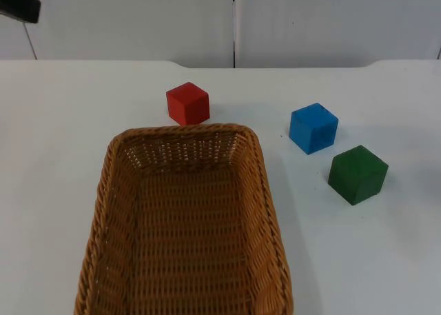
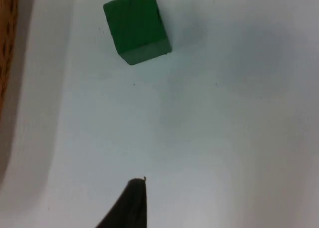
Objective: Pick up one cube with each hand and place exactly two cubes into the same basket, leaving the remaining cube outside.
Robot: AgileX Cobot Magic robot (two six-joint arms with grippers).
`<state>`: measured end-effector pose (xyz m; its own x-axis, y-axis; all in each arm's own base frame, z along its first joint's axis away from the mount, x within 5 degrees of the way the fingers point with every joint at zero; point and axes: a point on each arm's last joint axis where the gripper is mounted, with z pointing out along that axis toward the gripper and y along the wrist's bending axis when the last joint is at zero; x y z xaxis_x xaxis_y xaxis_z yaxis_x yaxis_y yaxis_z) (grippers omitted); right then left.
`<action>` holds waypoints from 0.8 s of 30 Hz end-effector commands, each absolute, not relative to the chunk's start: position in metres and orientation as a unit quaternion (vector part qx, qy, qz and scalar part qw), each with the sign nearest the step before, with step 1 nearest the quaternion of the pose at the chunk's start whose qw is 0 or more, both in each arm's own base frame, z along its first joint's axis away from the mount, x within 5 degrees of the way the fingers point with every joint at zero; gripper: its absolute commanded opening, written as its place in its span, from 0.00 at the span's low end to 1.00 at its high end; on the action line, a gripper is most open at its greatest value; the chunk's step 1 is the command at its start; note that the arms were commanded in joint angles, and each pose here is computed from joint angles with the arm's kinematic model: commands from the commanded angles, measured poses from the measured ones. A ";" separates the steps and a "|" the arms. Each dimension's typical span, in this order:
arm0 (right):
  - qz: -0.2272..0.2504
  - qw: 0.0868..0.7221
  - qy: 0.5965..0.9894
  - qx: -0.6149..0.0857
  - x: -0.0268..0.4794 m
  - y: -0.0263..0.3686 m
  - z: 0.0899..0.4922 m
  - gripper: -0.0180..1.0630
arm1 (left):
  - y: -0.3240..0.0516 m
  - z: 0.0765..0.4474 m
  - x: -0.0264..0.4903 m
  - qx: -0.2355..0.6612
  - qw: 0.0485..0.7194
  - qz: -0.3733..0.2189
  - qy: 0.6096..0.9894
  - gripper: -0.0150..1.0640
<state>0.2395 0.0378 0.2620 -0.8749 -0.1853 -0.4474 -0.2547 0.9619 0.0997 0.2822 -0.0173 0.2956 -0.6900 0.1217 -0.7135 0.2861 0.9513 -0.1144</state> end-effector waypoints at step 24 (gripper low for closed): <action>0.070 0.249 0.939 -0.226 0.295 0.111 0.210 0.99 | -0.068 0.235 0.370 0.228 0.342 -0.113 0.905 0.99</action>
<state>0.2917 0.1086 0.2084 -0.7940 -0.3829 -0.4722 -0.4507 0.8920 0.0346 0.3680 -0.0651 0.2321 -0.6799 0.3331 -0.6532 0.4841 0.8731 -0.0586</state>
